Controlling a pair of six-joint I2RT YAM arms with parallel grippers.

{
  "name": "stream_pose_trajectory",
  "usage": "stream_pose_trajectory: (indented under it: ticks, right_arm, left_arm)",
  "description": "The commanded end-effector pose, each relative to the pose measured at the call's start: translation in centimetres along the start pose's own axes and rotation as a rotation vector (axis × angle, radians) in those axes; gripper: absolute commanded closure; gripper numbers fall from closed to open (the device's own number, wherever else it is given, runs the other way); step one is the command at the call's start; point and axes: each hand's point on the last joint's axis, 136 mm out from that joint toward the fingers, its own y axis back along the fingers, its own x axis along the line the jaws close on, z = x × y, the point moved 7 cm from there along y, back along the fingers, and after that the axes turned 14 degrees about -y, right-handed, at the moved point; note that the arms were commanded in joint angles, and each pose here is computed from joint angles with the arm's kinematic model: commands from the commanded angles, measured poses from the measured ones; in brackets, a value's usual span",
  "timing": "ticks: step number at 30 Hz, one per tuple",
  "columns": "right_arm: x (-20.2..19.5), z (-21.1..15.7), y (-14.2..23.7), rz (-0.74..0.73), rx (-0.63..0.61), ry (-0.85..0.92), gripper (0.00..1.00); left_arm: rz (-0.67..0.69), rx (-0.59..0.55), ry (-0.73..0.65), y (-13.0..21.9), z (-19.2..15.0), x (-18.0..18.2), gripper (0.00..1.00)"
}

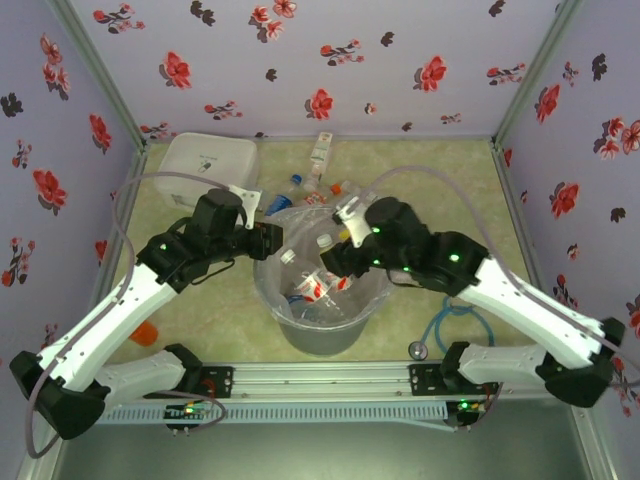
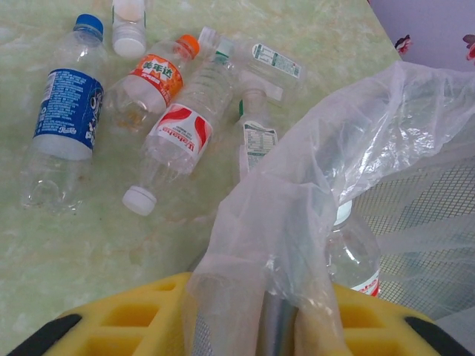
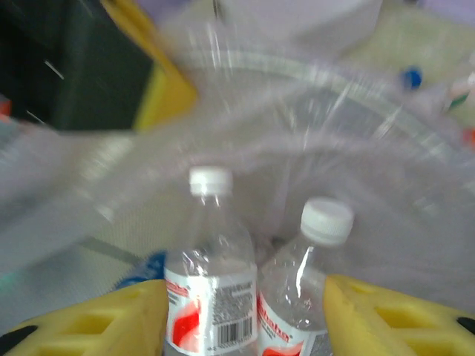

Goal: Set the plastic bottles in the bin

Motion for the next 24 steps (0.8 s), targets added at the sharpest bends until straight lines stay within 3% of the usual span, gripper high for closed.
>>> stream_pose_trajectory:
  ticks: [1,7,11,18,24]
  right_arm:
    - [0.3,3.2,4.3,0.005,-0.230,-0.005,0.39]
    - [-5.2,3.4,10.5,-0.310,-0.441,-0.056,0.26]
    - [-9.4,3.1,11.9,-0.522,-0.462,-0.117,0.20]
    - [-16.4,4.0,7.8,-0.458,-0.319,-0.366,0.12]
    - [-22.3,5.0,2.0,-0.447,-0.138,-0.476,0.01]
  left_arm:
    - [0.006,-0.021,-0.006,0.2,0.4,-0.1,0.64]
    - [0.024,-0.011,-0.027,0.7,-0.1,0.1,0.66]
    - [0.028,-0.033,-0.032,1.1,0.7,0.1,0.71]
    - [0.029,-0.014,-0.025,0.3,1.1,0.1,0.88]
    - [0.077,-0.019,-0.023,2.0,1.5,0.9,0.98]
